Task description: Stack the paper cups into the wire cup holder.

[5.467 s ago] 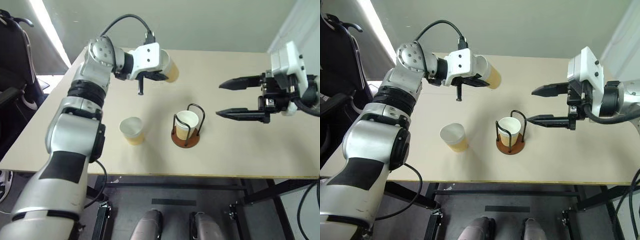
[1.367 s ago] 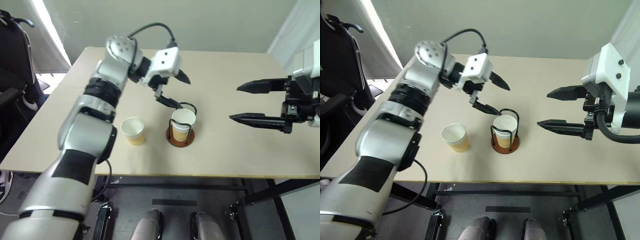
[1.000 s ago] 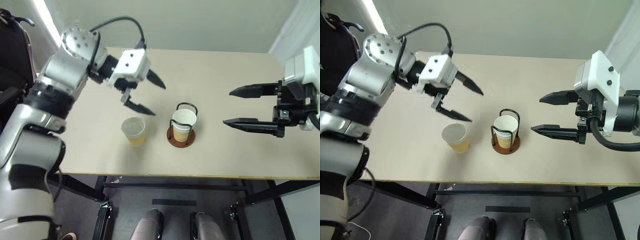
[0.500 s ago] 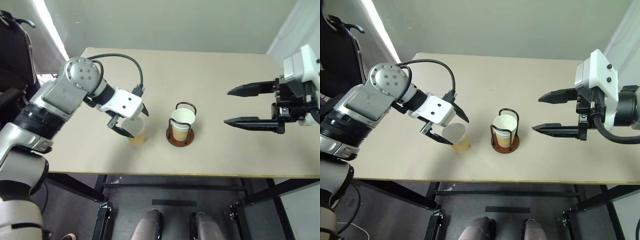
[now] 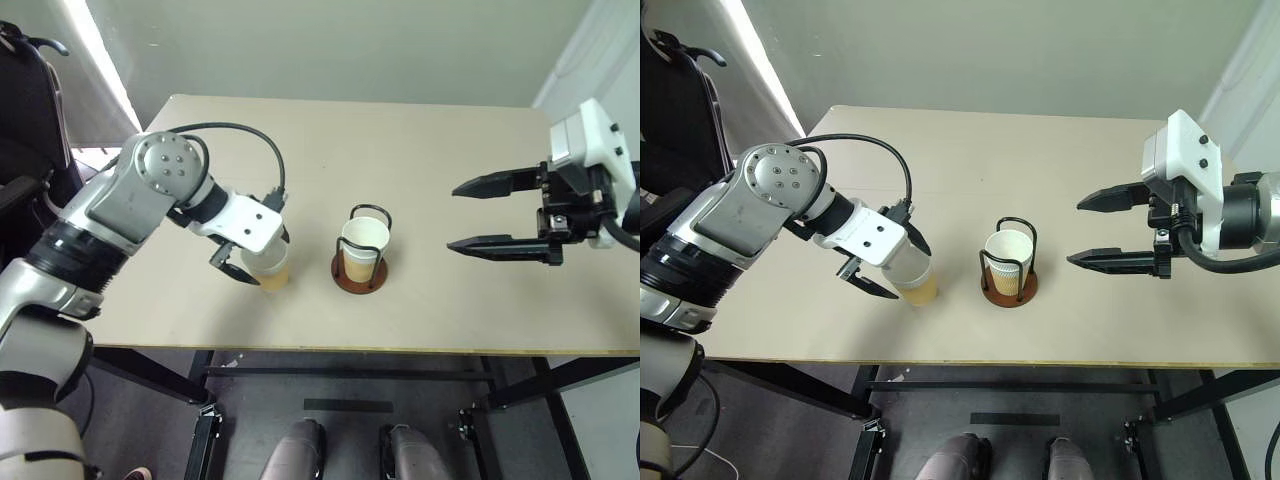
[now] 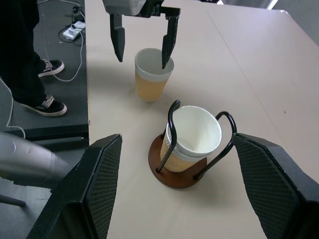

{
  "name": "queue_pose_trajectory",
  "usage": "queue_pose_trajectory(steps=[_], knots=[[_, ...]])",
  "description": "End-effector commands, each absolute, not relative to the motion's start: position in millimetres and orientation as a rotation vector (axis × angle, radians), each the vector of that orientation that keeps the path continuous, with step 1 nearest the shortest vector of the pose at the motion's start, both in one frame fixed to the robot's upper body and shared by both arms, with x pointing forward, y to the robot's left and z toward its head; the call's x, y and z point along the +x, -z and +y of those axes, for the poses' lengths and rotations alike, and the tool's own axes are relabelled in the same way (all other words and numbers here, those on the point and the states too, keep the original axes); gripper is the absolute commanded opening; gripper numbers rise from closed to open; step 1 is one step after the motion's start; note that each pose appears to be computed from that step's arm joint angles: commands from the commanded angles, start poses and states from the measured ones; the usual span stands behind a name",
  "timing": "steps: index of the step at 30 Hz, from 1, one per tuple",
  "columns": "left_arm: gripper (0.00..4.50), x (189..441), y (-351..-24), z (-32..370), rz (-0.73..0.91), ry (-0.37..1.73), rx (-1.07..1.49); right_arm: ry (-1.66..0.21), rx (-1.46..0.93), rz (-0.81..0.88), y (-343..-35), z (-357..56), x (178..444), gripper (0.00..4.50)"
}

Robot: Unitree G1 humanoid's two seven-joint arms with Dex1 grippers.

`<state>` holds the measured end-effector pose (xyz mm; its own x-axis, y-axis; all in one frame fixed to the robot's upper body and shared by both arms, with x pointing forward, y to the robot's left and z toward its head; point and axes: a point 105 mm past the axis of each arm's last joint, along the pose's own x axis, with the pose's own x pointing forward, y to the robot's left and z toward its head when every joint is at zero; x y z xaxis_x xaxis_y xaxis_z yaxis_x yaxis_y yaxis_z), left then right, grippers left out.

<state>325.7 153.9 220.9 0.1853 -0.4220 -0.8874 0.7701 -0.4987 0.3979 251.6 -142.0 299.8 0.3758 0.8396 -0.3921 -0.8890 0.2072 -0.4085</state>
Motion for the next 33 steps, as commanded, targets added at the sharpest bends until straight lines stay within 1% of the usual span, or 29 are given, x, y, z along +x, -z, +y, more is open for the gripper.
queue_pose_trajectory(steps=[1,4,8,12,14,16,22,25,26,27,33], knots=[[4.47,322,-226,161,0.368,1.502,1.487,-1.197,-0.667,0.052,-309,-142,251,3.58],[4.47,324,-224,164,0.384,1.489,1.494,-1.197,-0.668,0.051,-309,-141,251,3.58],[4.47,332,-219,175,0.434,1.444,1.516,-1.198,-0.666,0.049,-308,-142,251,3.58],[4.47,333,-211,179,0.461,1.448,1.508,-1.198,-0.668,0.052,-307,-143,250,3.58],[4.12,332,-205,180,0.477,1.462,1.494,-1.199,-0.663,0.054,-305,-145,251,3.58],[3.57,331,-200,180,0.487,1.475,1.475,-1.199,-0.657,0.056,-303,-147,252,3.58],[1.55,331,-192,179,0.500,1.505,1.444,-1.220,-0.632,0.046,-299,-151,257,3.58],[0.51,332,-192,176,0.491,1.514,1.419,-1.282,-0.604,0.032,-300,-151,253,3.58],[0.10,333,-193,176,0.490,1.514,1.416,-1.298,-0.598,0.031,-300,-152,252,3.58],[0.04,334,-193,176,0.489,1.514,1.415,-1.306,-0.596,0.031,-299,-152,251,3.58],[0.04,337,-197,177,0.476,1.509,1.409,-1.346,-0.582,0.047,-296,-150,248,3.58]])
